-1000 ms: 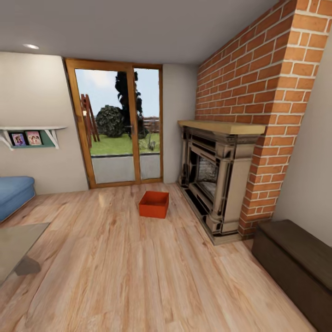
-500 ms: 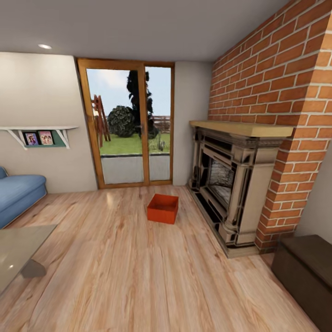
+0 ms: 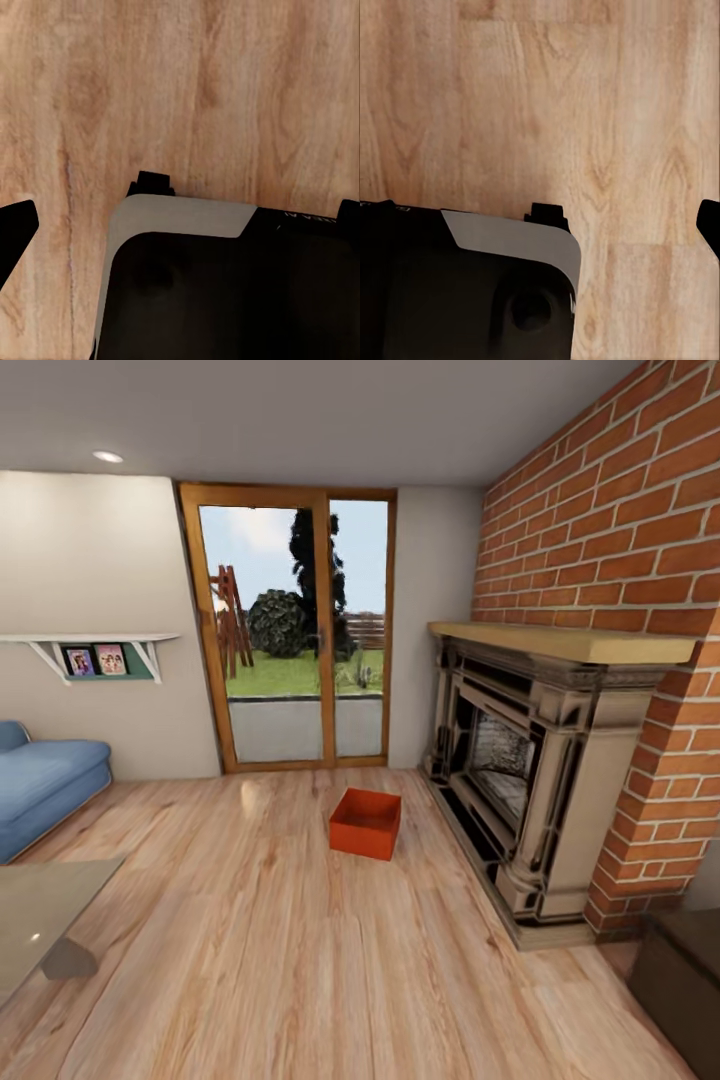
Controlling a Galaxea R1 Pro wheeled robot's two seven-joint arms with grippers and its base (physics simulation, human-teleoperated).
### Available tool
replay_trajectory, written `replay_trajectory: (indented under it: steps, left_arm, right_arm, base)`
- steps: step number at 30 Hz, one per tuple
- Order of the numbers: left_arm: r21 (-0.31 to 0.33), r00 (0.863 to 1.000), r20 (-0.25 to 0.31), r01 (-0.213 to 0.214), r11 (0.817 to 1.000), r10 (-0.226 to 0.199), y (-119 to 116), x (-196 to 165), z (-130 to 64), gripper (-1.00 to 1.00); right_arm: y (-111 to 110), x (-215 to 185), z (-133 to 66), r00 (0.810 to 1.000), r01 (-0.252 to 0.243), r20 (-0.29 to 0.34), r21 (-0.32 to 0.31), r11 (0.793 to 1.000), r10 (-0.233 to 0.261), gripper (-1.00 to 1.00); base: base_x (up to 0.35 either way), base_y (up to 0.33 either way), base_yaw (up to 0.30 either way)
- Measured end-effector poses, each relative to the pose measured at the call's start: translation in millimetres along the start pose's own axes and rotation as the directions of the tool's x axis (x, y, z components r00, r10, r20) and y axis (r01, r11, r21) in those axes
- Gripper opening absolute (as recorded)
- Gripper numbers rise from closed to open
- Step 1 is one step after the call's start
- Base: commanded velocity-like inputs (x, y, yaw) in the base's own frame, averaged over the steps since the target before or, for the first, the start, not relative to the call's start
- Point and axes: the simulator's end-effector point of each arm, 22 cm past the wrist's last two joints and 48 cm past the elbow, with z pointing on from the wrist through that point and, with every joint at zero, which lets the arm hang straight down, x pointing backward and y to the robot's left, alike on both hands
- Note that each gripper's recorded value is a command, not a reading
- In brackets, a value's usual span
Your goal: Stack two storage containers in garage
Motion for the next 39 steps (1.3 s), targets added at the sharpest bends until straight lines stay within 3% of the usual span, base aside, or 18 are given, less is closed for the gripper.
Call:
replay_trajectory:
  steps: [16, 39]
  left_arm:
    - [0.0, 1.0, 0.0, 0.0, 1.0, 0.0, 0.0, 0.0, 0.0, 1.0]
    - [-0.001, 1.0, 0.001, 0.0, 1.0, 0.0, 1.0, -0.5, 0.0, 1.0]
  right_arm:
    - [0.9, -1.3, 0.0, 1.0, 0.0, 0.005, -0.001, 1.0, 0.0, 1.0]
    - [0.3, -1.1, 0.0, 1.0, 0.0, 0.005, 0.0, 1.0, 0.0, 1.0]
  base:
    - [0.321, 0.0, 0.258]
    - [0.321, 0.0, 0.01]
